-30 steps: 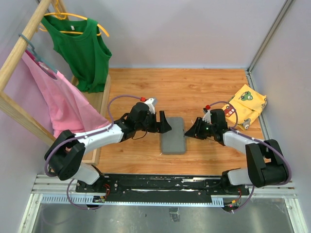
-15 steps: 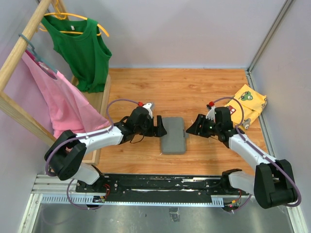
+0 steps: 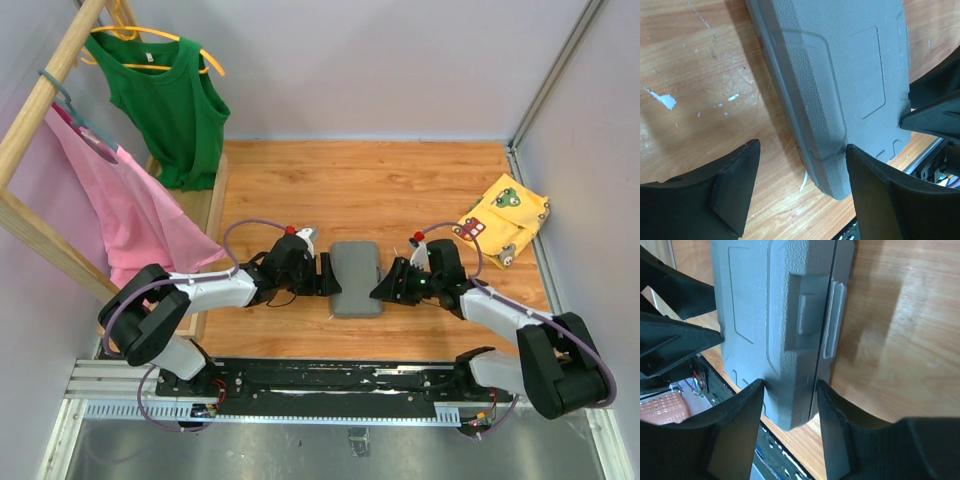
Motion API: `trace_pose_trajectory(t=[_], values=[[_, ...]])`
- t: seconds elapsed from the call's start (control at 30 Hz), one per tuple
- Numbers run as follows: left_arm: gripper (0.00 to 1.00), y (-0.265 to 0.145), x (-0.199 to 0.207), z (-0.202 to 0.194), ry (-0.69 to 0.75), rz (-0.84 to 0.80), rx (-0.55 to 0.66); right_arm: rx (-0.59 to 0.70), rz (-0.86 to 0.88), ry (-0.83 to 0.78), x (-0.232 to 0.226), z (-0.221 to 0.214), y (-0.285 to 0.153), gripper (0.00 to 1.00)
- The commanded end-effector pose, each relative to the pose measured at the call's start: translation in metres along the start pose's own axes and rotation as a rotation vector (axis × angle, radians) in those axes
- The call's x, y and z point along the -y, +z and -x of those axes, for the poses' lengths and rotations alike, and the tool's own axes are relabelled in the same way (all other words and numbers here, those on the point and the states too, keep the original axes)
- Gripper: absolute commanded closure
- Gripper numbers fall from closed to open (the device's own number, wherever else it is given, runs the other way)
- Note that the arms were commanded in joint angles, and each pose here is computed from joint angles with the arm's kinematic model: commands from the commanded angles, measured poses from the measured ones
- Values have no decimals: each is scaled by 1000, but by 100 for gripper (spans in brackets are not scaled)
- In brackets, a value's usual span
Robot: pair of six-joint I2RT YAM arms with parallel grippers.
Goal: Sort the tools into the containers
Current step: Move the storage box to the center of the board.
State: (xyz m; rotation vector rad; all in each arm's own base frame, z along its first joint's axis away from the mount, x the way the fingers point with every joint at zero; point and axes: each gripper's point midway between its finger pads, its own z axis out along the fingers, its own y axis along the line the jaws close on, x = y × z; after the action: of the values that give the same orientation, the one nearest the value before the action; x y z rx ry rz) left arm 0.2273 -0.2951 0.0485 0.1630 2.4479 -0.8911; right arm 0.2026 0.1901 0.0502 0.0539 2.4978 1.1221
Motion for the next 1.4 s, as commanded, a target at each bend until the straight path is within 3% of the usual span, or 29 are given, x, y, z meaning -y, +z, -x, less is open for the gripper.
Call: trace_pose_trajectory(t=[0.0,0.13,0.27,0.47,0.67,1.03,1.37], values=[[31,5,9,8,2,-30,31,23,49,3,-13,7,18,56],[39,7,3,13,1,11,49,42,56,9,-17,20,31,67],[41,7,-6,19,-5,56,65,42,45,-7,-18,31,46,70],[40,3,-22,30,3,133,91,37,18,-34,-17,39,50,54],[25,-9,-31,48,51,218,145,61,-86,-111,-10,44,31,44],[22,-3,-31,64,26,151,194,116,-114,-152,-8,74,37,34],[31,8,-47,47,8,140,157,94,-65,-153,-12,81,54,38]])
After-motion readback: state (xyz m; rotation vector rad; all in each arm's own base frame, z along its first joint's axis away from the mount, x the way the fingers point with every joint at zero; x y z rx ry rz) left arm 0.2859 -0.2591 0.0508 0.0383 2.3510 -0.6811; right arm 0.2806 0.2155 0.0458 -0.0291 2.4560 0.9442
